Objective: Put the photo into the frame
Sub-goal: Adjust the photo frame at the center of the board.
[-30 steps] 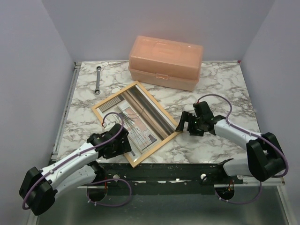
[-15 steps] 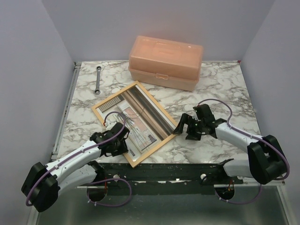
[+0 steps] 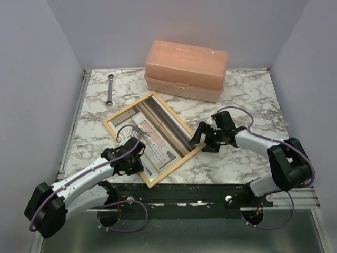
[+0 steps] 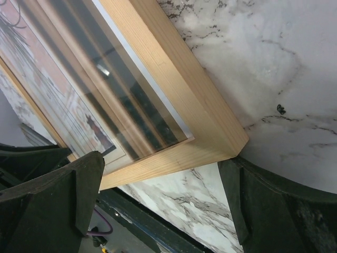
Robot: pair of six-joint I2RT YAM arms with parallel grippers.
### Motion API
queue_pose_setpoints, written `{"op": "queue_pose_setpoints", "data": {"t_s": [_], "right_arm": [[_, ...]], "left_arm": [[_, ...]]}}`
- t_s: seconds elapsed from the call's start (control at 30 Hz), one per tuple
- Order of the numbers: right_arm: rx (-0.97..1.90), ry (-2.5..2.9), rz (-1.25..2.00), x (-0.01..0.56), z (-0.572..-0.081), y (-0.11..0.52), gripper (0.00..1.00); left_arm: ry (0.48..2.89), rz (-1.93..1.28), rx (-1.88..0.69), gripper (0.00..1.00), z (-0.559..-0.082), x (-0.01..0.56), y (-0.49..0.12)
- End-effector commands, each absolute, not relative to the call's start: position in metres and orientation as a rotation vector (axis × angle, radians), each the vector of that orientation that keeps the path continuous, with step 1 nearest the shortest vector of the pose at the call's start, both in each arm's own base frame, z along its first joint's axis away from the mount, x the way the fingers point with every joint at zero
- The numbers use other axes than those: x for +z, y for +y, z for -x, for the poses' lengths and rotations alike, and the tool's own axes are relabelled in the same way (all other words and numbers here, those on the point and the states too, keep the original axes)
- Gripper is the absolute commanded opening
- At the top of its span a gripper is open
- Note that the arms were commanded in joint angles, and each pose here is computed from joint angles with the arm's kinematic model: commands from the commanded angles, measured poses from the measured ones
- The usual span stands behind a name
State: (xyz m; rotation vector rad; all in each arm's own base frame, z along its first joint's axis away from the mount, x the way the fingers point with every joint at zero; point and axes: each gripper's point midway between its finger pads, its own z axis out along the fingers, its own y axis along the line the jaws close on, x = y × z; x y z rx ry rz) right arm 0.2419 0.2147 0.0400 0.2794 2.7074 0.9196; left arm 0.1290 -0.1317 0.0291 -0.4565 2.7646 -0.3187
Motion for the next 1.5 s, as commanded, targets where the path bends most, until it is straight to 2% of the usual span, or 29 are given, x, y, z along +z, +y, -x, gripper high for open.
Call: {"op": "queue_pose_setpoints", "data": {"t_s": [0.0,0.27,0.57,0.67,0.8,0.93,1.03,1.17,1.3,1.47], "right_arm": [[0.759,2.783,-0.285,0.014,-0.242,0.202,1.00],[0.695,2.786,-0.257,0.013,-0.262,0.203,1.00],[0.589,2.763,-0.171,0.018,-0.281,0.196,1.00],[0.569,2.749,-0.134,0.019,-0.286,0.195,1.00],[0.482,2.750,-0.109,0.020,-0.291,0.186,1.00],[0.429,2.765,-0.107,0.021,-0.287,0.178,0.99],[0.440,2.786,-0.102,0.020,-0.278,0.177,0.95],[0.459,2.817,-0.111,0.016,-0.265,0.176,0.87],[0.498,2.836,-0.123,0.012,-0.255,0.179,0.75],[0.479,2.851,-0.116,0.005,-0.249,0.182,0.67]], "left_arm": [[2.762,0.393,-0.594,0.18,-0.128,0.051,-0.176],[2.796,0.264,-0.728,0.20,-0.116,0.064,-0.239],[2.901,-0.032,-0.682,0.24,-0.102,0.070,-0.313],[2.898,-0.124,-0.694,0.33,-0.101,0.078,-0.333],[2.904,-0.195,-0.698,0.57,-0.099,0.082,-0.345],[2.883,-0.219,-0.738,0.68,-0.100,0.088,-0.346],[2.852,-0.219,-0.774,0.73,-0.102,0.097,-0.343],[2.797,-0.171,-0.829,0.74,-0.110,0.111,-0.331],[2.727,-0.090,-0.897,0.75,-0.122,0.126,-0.311],[2.604,0.041,-0.963,0.88,-0.138,0.147,-0.274]]}}
